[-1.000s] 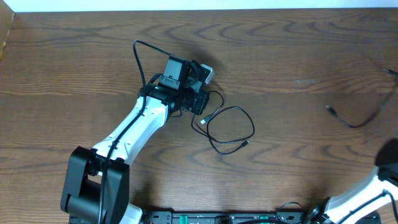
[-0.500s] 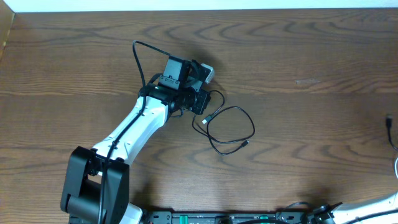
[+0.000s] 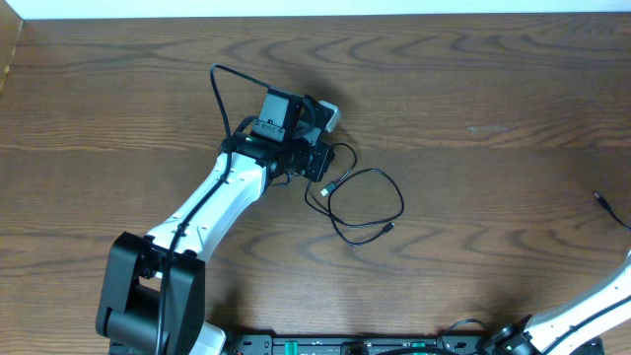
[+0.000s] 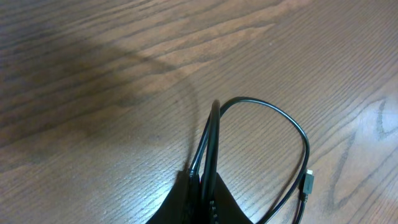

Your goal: Untangle cables

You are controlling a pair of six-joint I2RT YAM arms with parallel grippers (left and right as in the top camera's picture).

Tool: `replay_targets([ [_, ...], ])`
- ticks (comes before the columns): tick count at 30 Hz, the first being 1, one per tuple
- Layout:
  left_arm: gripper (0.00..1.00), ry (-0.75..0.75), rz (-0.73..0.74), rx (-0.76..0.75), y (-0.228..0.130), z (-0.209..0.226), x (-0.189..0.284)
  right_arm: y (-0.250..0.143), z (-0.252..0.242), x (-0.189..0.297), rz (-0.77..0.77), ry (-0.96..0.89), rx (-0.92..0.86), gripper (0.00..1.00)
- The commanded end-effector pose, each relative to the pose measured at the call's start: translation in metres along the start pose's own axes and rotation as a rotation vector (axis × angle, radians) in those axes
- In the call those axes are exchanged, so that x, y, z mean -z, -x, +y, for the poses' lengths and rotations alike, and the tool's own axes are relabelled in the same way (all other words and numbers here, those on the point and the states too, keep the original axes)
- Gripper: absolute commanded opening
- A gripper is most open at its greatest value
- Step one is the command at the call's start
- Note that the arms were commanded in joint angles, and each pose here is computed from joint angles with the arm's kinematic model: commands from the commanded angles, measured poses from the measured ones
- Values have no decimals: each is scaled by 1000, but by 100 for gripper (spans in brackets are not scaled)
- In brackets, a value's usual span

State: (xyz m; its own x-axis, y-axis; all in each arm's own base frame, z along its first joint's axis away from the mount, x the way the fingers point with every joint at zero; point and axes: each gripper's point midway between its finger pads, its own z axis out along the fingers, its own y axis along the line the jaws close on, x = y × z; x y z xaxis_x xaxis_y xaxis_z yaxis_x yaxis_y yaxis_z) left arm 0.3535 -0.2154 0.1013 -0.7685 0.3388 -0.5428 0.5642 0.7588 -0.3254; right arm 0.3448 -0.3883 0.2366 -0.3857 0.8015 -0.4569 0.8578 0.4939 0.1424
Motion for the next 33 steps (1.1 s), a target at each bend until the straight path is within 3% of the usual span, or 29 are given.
replay_targets([
  [1, 8, -17, -11, 3, 4, -6, 6, -4, -47, -22, 15, -246, -111, 1],
  [9, 8, -18, 14, 14, -2, -6, 6, -35, -97, -97, 190, -356, -164, 1],
  [18, 8, -17, -4, 6, 2, -6, 6, -68, -116, -159, 318, -392, -169, 1],
  [29, 8, -17, -6, 5, 3, -6, 6, -72, -117, -167, 330, -394, -168, 3],
  [33, 8, -17, -6, 5, 3, -6, 6, -73, -114, -168, 336, -372, -172, 11],
])
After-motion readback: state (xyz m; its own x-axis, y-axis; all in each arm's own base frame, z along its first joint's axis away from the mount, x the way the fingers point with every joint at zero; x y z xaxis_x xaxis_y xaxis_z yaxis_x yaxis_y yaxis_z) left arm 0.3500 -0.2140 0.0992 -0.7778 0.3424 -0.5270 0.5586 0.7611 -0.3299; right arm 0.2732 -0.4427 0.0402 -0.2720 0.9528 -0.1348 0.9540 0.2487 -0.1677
